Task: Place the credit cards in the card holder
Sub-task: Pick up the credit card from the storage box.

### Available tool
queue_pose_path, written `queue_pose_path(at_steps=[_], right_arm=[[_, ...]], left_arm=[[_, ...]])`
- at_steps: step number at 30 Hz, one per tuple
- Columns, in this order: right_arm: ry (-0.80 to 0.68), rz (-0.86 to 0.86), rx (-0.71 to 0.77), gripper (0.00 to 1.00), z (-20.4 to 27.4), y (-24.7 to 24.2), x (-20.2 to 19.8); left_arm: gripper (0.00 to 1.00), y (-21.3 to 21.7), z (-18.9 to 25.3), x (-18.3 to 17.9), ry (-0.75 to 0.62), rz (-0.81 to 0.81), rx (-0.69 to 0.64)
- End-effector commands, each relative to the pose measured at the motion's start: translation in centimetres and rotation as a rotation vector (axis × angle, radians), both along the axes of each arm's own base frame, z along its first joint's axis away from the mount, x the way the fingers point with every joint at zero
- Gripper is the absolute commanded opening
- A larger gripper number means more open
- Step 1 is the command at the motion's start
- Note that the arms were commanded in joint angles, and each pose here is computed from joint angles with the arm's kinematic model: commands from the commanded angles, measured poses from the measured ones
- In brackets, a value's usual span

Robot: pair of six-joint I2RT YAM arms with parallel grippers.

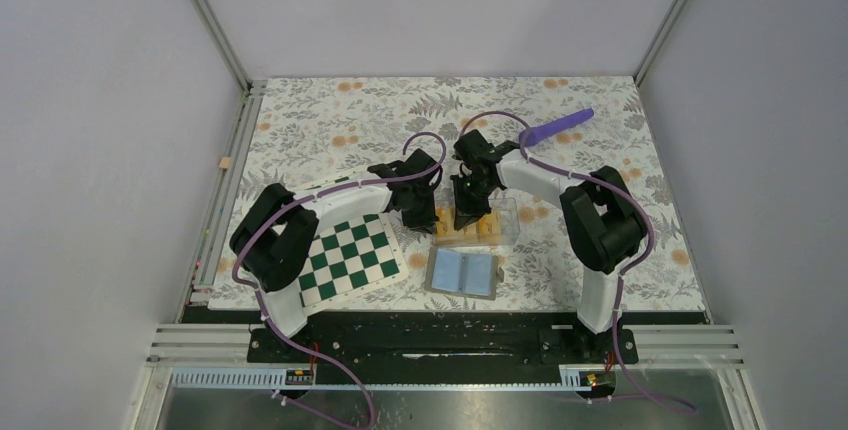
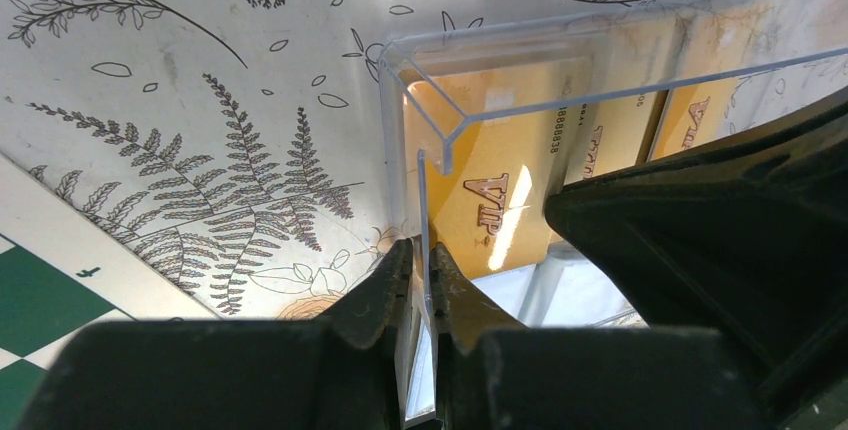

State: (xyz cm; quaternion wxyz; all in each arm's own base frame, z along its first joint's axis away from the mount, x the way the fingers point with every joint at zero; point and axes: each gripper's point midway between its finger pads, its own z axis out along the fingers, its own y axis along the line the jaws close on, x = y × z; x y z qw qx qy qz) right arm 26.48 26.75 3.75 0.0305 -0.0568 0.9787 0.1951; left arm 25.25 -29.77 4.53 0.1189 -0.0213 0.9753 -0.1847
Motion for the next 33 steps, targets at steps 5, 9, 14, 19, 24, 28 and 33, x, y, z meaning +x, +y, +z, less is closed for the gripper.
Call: queue_pose_path(at_steps=[5, 9, 14, 19, 24, 28, 33], right_arm=[[-0.032, 0.069, 0.037, 0.19, 2.5, 1.8, -1.0], [-0.040, 0.073, 0.034, 0.27, 2.5, 2.0, -0.9], [-0.051, 0.083, 0.018, 0.30, 2.9, 2.0, -1.0], [-0.080, 0.106, -0.010, 0.27, 3.5, 1.8, -0.8], [-0.096, 0.115, -0.018, 0.21, 3.9, 1.7, -0.7], [-0.104, 0.117, -0.016, 0.18, 4.2, 1.7, -0.7], [-0.130, 0.126, 0.004, 0.16, 5.2, 2.0, -0.4]], left_arm=[[0.06, -1.8, 0.2, -0.1, -0.008, -0.032, -0.036], [0.06, -1.8, 0.2, -0.2, -0.007, -0.035, -0.035], [0.06, -1.8, 0.2, -0.2, -0.006, -0.034, -0.036], [0.05, -1.8, 0.1, -0.2, -0.004, -0.036, -0.035], [0.05, -1.8, 0.1, -0.3, -0.003, -0.036, -0.034], [0.05, -1.8, 0.0, -0.3, -0.002, -0.037, -0.033], [0.05, -1.8, -0.1, -0.3, 0.000, -0.038, -0.032]])
